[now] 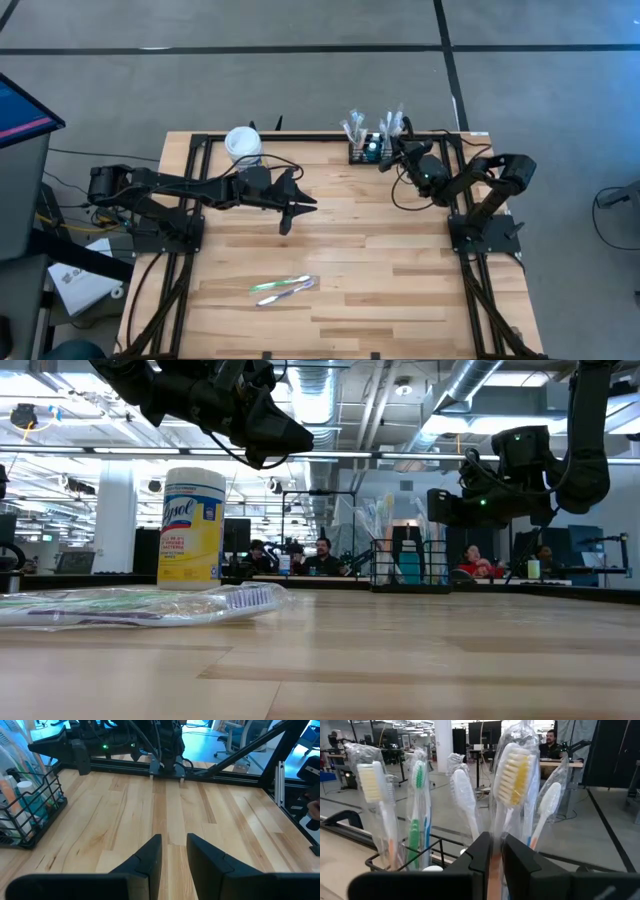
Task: Pick & Place toothbrushing station
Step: Put the orange toothbrush into the black mesh organizer, then put the green toothbrush into the black mesh organizer
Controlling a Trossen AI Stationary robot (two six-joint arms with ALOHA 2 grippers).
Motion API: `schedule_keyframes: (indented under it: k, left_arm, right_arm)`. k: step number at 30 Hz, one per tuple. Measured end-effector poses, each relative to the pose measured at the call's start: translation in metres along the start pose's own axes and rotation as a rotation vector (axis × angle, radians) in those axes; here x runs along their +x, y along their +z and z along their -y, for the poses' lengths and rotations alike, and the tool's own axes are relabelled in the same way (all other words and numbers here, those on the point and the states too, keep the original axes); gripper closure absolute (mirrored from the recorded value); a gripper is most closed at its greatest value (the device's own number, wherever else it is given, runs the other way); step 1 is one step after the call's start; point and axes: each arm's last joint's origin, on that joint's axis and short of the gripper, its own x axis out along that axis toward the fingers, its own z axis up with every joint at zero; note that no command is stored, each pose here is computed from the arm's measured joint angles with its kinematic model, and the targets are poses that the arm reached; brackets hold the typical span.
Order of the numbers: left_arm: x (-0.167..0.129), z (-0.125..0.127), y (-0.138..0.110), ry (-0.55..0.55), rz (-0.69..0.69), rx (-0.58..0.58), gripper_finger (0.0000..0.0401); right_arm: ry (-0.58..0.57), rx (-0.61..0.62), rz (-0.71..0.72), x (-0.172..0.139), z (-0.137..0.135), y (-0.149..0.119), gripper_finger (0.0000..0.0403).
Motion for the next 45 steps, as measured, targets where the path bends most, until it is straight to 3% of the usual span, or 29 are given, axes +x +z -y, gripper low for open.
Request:
schedule_keyframes:
  k: [8, 16, 22, 29, 35, 45]
  left_arm:
    - [0.000, 0.000, 0.000, 0.000, 0.000, 0.000, 0.0316]
    - [0.000, 0.000, 0.000, 0.000, 0.000, 0.000, 0.0316]
    - [0.000, 0.000, 0.000, 0.000, 0.000, 0.000, 0.0316]
    - [0.000, 0.000, 0.000, 0.000, 0.000, 0.000, 0.0316]
    - [0.000, 0.000, 0.000, 0.000, -0.001, 0.000, 0.0316]
    - [0.000, 0.003, -0.003, -0.024, -0.035, -0.010, 0.0316]
  right_arm:
    - [0.001, -0.003, -0.007, 0.000, 0.000, -0.001, 0.0318]
    - [0.002, 0.007, 0.011, 0.000, 0.000, 0.001, 0.0234]
    - [-0.040, -0.061, 0.021, -0.003, -0.004, 0.003, 0.0183]
    - [-0.048, -0.059, 0.085, -0.015, -0.015, 0.022, 0.0175]
    - [-0.069, -0.104, 0.027, -0.027, -0.021, 0.029, 0.0181]
    - [0.056, -0.066, 0.065, -0.053, -0.034, 0.053, 0.0184]
